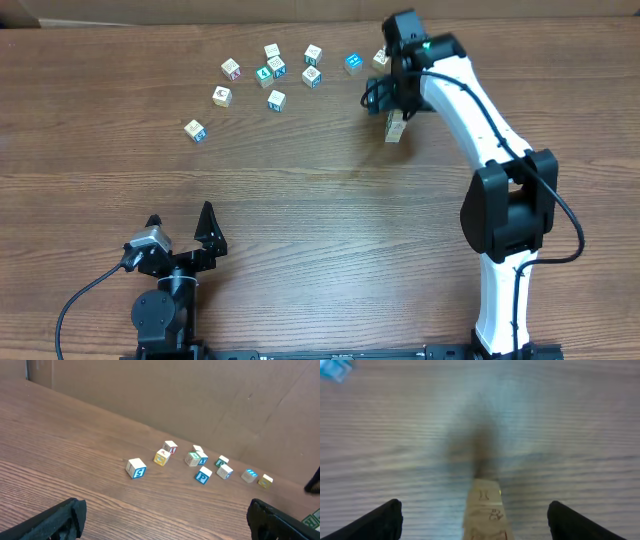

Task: Form a tower
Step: 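Open the right gripper and lift away from the stack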

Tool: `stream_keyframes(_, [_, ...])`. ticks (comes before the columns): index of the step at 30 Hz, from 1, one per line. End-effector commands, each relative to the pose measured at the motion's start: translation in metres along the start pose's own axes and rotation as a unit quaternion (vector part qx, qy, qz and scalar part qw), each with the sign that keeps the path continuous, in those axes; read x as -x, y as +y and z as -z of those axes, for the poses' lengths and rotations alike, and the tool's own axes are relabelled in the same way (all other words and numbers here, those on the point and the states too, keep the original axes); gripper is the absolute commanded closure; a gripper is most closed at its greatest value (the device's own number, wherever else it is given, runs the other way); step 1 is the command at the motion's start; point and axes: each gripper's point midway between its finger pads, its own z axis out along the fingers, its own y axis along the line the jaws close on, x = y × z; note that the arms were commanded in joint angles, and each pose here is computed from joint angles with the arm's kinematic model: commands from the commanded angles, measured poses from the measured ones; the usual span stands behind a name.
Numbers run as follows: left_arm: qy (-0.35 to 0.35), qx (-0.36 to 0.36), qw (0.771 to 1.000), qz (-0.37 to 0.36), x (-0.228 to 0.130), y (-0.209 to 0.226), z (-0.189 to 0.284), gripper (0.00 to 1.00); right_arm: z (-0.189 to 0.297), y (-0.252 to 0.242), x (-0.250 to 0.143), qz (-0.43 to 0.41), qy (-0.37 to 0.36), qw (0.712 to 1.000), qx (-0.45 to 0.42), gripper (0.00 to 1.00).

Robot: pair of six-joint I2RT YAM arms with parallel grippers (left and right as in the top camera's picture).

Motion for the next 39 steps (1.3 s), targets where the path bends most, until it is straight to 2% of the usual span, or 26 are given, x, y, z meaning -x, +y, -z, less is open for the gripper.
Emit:
stream_keyframes(1, [-0.001, -0.005, 1.000, 0.003, 0.000, -0.002, 0.000, 0.00, 0.046, -0.005, 0.031, -0.013, -0.057, 0.998, 0.014, 0.05])
stream_keyframes(3, [-0.001, -0.005, 1.000, 0.003, 0.000, -0.002, 0.000, 0.01, 0.052, -0.011, 0.032, -0.018, -0.058, 0.998, 0.012, 0.00])
stream_keyframes(14, [-0.001, -0.005, 1.000, 0.003, 0.000, -0.002, 0.000, 0.00, 0.051, -0.074, 0.026, -0.073, -0.028, 0.997, -0.015, 0.00])
stream_keyframes(21, [-0.001, -0.005, 1.000, 0.003, 0.000, -0.002, 0.000, 0.01, 0.048, -0.105, 0.005, -0.099, 0.017, 0.994, -0.031, 0.00])
stream_keyframes(39, [-0.001, -0.005, 1.000, 0.003, 0.000, -0.002, 0.000, 0.00, 0.036, -0.113, -0.016, -0.105, 0.059, 0.992, -0.040, 0.00])
